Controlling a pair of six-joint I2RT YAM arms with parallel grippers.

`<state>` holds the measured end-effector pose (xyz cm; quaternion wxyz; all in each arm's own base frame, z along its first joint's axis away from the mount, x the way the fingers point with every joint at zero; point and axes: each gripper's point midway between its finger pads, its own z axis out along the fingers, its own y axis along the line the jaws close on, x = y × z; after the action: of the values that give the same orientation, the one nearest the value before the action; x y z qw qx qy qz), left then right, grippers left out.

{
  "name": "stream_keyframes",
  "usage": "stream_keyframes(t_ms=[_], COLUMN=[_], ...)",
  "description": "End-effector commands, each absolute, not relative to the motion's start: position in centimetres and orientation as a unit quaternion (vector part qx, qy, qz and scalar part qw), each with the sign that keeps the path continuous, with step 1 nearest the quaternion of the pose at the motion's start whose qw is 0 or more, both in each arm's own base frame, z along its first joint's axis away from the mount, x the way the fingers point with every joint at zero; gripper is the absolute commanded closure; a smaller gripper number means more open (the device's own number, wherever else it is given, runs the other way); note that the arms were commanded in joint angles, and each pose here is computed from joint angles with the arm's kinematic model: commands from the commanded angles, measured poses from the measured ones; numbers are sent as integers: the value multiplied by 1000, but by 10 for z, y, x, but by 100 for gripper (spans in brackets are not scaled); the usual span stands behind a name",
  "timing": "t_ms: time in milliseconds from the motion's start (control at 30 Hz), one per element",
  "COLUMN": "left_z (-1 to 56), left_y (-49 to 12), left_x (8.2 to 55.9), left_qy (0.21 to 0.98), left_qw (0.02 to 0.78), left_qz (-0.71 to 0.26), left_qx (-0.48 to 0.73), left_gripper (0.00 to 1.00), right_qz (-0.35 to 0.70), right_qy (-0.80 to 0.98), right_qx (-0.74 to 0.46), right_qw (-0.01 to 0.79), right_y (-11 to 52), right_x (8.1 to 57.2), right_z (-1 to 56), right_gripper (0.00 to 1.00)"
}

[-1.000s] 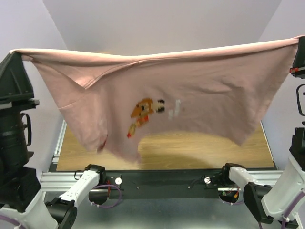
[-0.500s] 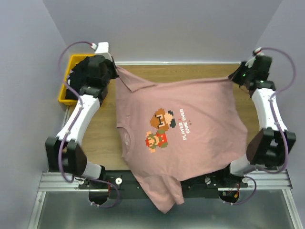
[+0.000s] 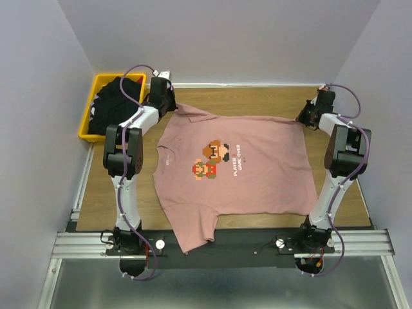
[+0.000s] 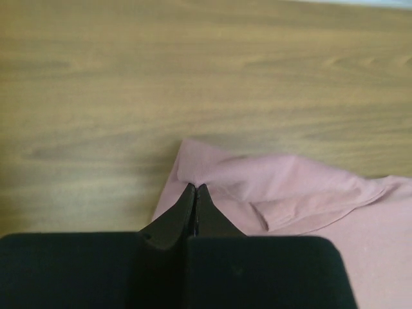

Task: Fold and stack the t-shirts
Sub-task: Fold the tshirt

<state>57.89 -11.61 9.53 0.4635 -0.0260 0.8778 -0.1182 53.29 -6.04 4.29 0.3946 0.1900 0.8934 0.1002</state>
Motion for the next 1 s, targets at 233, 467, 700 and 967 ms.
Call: stream_keyframes(t_ms=[233, 467, 700, 967], left_z=[148, 162, 179, 188], left_y=[-122, -118, -108, -112], left_x=[603, 577, 536, 492], left_qy=[850, 863, 874, 880], left_qw=[491, 465, 442, 417], left_qz=[-185, -191, -184, -209], left_qx=[-36, -53, -77, -87], left_gripper=[100, 100, 100, 100], right_qz=[87, 83, 63, 50], right_qy=[867, 866, 871, 875], right_qx=[185, 199, 214, 244], right_qw=[455, 450, 437, 415], right_y=[-76, -74, -76, -76], right_x=[569, 547, 519, 485], right_z=[75, 90, 99, 105], right_gripper=[99, 99, 99, 99])
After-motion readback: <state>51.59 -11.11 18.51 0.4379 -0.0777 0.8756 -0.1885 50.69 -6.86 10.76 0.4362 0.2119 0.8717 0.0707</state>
